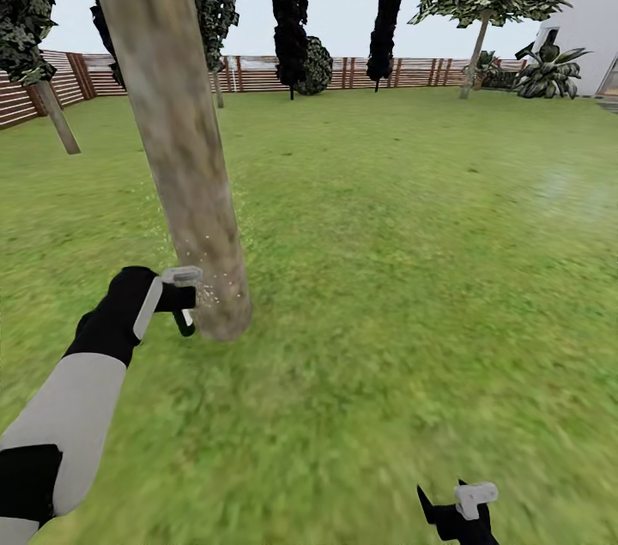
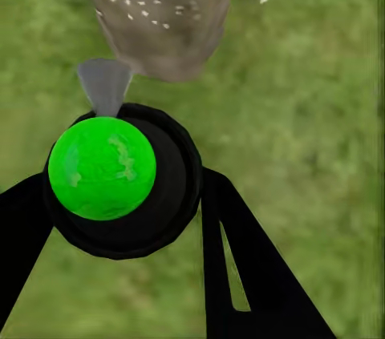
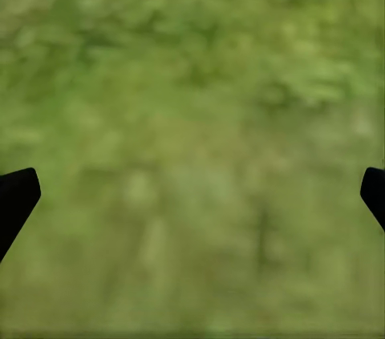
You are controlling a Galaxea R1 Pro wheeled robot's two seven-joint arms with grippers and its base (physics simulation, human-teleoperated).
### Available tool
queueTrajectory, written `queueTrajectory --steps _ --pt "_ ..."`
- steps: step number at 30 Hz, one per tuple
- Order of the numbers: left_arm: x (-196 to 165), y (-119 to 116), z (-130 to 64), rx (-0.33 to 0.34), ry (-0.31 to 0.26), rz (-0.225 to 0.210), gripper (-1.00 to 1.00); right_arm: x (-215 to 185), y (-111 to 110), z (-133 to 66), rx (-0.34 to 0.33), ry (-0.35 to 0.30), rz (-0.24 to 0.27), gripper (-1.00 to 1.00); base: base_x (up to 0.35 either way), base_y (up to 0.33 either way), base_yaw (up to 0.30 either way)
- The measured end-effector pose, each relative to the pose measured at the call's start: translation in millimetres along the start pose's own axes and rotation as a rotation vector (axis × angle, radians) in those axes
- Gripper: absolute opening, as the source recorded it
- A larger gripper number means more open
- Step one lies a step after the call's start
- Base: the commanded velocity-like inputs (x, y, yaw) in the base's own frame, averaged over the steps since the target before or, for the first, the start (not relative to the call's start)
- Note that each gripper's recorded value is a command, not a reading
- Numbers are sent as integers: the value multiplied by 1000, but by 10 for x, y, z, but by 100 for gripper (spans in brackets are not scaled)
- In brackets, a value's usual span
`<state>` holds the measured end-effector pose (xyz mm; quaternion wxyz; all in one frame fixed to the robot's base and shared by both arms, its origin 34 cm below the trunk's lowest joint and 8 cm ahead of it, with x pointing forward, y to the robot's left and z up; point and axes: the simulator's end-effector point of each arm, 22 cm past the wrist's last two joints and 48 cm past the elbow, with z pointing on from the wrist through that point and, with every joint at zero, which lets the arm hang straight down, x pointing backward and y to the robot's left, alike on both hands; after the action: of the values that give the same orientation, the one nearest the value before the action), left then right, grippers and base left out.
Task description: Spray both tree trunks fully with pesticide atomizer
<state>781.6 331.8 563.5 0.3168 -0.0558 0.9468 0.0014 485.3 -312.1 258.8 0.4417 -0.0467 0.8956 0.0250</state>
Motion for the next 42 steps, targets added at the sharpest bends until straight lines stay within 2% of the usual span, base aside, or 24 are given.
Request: queueTrajectory --steps 6,8,10,13,19,23,26,28,34,42 --pt "-7 -274 1 36 -2 13 -100 0 0 0 0 0 0 100 -201 -106 0" --pt "-157 -303 -62 35 -24 23 -100 -1 0 0 0 0 0 100 -24 -14 0" --pt "-428 -263 -179 26 -58 25 -100 -2 0 0 0 0 0 100 -3 -2 0" --pt "-661 -19 -288 -11 -85 18 -100 0 1 0 0 0 0 100 0 0 0" --pt "-946 -104 -346 10 -62 -1 -100 -1 -1 0 0 0 0 100 0 0 0" --pt "-958 11 -354 -6 -61 -4 -100 -1 0 0 0 0 0 100 0 0 0" --pt "-934 -150 -339 -8 -58 56 -100 -1 -1 0 0 0 0 100 -120 -71 0" --pt "-952 -220 -349 -2 -62 66 -100 -1 -1 0 0 0 0 100 -252 -154 0" --pt "-912 -96 -326 -18 -55 58 -100 -2 -1 1 0 0 0 100 -56 -31 0" --pt "-728 -90 -224 -17 -22 58 -100 -5 -2 1 0 -1 -1 100 0 -178 0"
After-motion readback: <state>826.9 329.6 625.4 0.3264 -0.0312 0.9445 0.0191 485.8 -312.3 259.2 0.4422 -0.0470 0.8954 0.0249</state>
